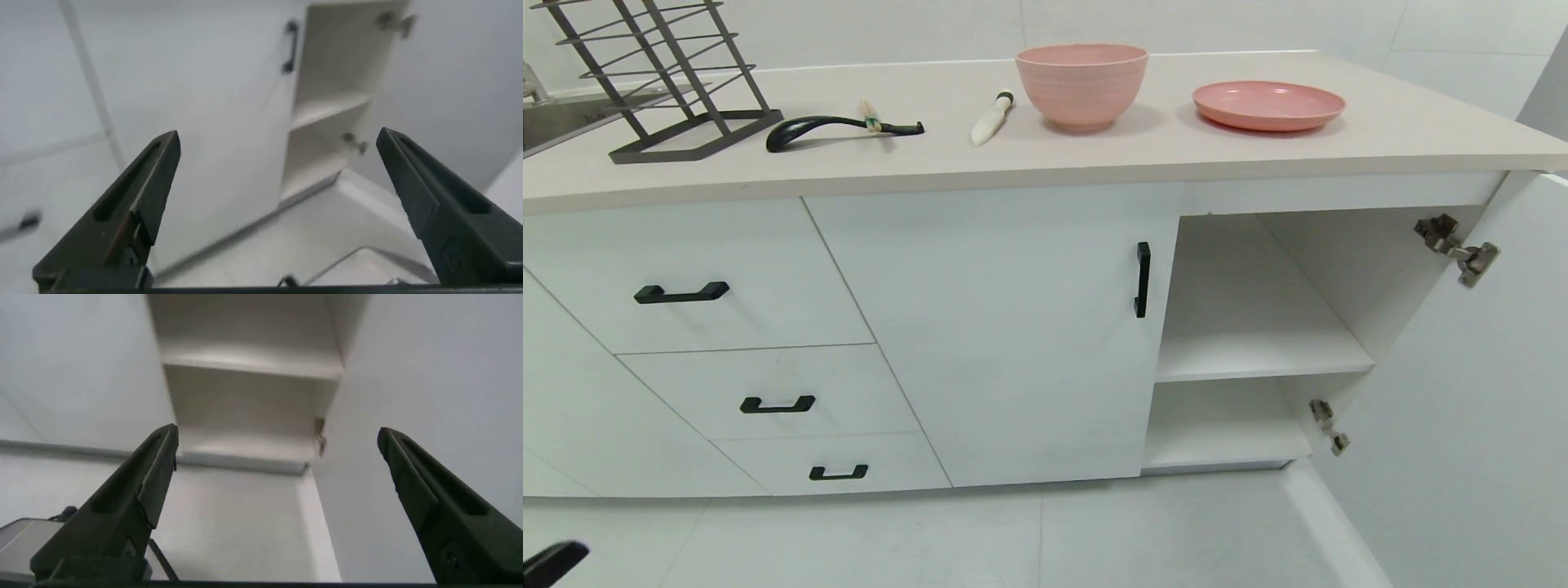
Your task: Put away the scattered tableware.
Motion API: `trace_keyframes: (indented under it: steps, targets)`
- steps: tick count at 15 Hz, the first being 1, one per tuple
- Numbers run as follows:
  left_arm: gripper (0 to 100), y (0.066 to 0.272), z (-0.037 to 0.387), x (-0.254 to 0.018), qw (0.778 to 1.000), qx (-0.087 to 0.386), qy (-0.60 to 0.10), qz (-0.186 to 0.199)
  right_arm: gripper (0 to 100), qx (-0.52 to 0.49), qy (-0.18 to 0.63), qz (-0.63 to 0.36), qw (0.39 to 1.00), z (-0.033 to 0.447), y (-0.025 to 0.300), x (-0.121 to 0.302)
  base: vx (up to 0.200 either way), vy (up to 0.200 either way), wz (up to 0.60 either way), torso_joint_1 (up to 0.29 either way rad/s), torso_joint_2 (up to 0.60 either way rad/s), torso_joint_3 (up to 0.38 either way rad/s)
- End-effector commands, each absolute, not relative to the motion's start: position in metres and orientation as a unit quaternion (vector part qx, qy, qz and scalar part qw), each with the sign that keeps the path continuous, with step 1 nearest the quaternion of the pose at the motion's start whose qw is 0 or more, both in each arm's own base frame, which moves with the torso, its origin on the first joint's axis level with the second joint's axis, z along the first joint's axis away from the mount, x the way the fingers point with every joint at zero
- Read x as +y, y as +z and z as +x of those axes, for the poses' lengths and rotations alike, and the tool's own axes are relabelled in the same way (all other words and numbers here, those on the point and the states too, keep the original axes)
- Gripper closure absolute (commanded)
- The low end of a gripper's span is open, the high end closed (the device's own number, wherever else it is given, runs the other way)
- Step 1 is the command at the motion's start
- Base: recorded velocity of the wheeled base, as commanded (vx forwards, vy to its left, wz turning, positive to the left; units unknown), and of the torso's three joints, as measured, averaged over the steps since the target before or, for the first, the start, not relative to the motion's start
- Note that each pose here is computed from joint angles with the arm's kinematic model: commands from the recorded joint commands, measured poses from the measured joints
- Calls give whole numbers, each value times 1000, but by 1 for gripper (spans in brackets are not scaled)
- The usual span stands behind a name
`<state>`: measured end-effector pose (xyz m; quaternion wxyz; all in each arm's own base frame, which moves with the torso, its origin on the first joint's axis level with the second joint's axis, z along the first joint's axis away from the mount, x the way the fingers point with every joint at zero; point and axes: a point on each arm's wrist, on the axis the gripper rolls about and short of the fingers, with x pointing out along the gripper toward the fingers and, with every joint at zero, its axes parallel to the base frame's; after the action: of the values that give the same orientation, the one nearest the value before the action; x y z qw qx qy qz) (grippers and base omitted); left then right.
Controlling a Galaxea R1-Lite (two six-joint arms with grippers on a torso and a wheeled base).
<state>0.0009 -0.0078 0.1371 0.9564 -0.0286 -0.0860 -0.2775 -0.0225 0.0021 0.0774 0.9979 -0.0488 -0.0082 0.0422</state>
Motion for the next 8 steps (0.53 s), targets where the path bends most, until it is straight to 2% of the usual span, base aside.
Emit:
trace_keyframes:
  steps: [1,2,3,4,5,6,8]
  targets:
    - [0,95,-16,-3,984,-32,-170,-37,0,-1,25,-38,999,-23,75,1,0,0,0,0,0,0]
    - [0,86,-16,-2,989,10,-143,-24,0,-1,21,-35,999,-23,76,1,0,0,0,0,0,0]
    - [0,83,-16,-1,993,20,-119,-11,0,-1,18,-35,999,-23,76,1,0,0,0,0,0,0]
    - [0,79,-15,1,998,37,-51,25,0,-1,8,-34,999,-23,76,1,0,0,0,0,0,0]
    - [0,76,-18,1,999,36,-9,38,0,0,-1,-23,1000,-23,75,0,0,0,0,0,0,0]
    - [0,76,-22,0,999,7,11,38,0,1,-3,-10,1000,-23,75,0,0,0,0,0,0,0]
    - [0,76,-23,0,999,-1,8,31,0,1,2,-6,1000,-23,75,0,0,0,0,0,0,0]
